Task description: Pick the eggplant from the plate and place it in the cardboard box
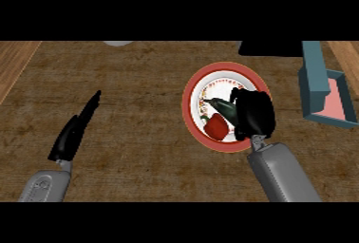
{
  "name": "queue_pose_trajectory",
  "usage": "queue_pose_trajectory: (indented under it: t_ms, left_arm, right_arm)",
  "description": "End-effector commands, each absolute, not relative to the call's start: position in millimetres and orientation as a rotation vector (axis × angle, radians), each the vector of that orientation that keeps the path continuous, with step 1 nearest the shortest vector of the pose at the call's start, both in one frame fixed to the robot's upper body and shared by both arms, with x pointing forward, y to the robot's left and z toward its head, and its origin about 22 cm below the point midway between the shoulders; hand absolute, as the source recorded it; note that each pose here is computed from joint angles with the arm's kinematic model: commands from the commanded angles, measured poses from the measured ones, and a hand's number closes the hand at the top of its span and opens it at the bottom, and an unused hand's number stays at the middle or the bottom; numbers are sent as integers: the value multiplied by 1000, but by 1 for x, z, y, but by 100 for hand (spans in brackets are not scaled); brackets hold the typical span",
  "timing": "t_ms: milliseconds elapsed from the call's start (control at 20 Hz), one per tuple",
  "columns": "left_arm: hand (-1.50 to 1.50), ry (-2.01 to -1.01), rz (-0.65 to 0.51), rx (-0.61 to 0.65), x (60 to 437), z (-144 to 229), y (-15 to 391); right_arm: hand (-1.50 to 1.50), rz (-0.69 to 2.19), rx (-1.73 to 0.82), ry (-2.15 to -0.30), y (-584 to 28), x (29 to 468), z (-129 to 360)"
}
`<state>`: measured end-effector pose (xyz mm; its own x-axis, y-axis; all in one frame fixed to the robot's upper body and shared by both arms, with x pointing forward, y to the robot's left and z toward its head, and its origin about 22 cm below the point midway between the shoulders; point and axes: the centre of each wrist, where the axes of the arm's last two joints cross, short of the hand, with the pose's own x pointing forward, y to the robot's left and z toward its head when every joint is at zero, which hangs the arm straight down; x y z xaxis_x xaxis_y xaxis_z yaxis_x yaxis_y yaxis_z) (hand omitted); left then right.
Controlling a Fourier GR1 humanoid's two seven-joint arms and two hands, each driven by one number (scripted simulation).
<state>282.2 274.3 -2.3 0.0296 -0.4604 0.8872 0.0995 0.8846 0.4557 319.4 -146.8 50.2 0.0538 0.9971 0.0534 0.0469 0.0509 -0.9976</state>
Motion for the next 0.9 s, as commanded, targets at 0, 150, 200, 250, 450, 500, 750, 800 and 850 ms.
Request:
queue_pose_trajectory:
  t_ms: [0,150,200,250,450,500,750,800,850]
  left_arm:
    - [0,-1466,-421,331,288,-7,273]
    - [0,-1467,-412,343,280,-2,289]
    - [0,-1459,-410,341,272,-14,274]
    - [0,-1467,-418,329,269,-11,286]
    - [0,-1459,-405,331,267,0,288]
    - [0,-1468,-410,352,277,-8,280]
    - [0,-1473,-410,311,269,-14,264]
    - [0,-1479,-428,344,271,-14,290]
    - [0,-1466,-410,326,270,-18,289]
  right_arm:
    - [150,1135,-1238,-1320,-125,345,112]
    - [150,1064,-1377,-1321,-148,331,143]
    - [150,1014,-1405,-1318,-142,337,158]
    - [150,994,-1440,-1306,-147,332,153]
    - [150,871,-1476,-1236,-148,325,198]
    - [150,852,-1482,-1255,-160,325,203]
    - [150,699,-1523,-1238,-201,330,232]
    - [150,672,-1524,-1221,-210,346,232]
    - [150,662,-1548,-1213,-223,330,239]
